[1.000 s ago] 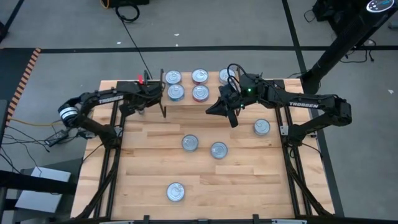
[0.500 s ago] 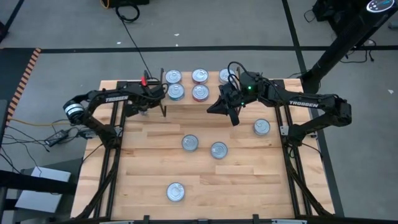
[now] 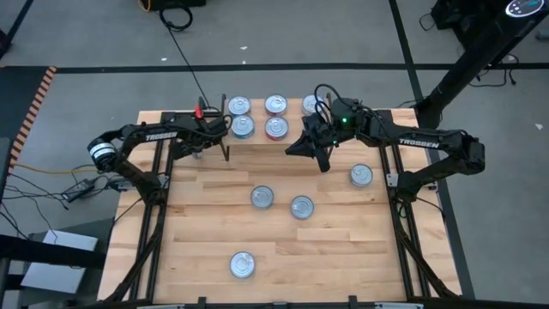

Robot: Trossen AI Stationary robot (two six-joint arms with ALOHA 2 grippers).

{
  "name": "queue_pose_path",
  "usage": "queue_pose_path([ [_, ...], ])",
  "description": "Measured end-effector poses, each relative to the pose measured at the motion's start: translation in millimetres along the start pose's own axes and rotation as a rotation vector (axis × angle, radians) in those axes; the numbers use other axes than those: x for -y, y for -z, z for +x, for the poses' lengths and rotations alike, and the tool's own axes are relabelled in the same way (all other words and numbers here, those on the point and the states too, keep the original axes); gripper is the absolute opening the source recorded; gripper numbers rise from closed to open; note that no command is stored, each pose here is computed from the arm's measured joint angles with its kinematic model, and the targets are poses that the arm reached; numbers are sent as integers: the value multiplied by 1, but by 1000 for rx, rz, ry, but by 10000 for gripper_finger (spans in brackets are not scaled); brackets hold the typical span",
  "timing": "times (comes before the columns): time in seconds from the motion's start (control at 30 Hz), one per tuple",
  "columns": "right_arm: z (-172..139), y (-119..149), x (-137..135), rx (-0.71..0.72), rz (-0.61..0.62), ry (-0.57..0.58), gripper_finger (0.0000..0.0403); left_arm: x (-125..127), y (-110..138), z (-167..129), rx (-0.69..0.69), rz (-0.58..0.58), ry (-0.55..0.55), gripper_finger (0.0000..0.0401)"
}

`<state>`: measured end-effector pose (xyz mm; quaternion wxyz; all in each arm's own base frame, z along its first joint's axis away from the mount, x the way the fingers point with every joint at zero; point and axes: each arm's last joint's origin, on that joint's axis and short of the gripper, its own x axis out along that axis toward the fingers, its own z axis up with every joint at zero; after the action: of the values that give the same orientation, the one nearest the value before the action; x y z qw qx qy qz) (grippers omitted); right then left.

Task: Stack canned seafood by type on shelf
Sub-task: Stack the top blue tuna can on top of the other blue tuna can on the shelf

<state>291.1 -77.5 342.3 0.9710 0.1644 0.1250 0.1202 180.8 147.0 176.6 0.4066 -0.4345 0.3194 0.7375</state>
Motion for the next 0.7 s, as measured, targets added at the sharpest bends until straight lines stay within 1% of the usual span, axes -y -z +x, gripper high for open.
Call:
queue_pose_path([
  [0.27,0,0,0,0,-1,0,23,-2,-1,-4,-1,72,16,147],
  [0.53,0,-1,0,8,-7,0,23,-17,-6,-19,14,70,17,151],
  [0.7,0,-2,0,24,-17,4,23,-17,-15,-36,55,76,12,150],
])
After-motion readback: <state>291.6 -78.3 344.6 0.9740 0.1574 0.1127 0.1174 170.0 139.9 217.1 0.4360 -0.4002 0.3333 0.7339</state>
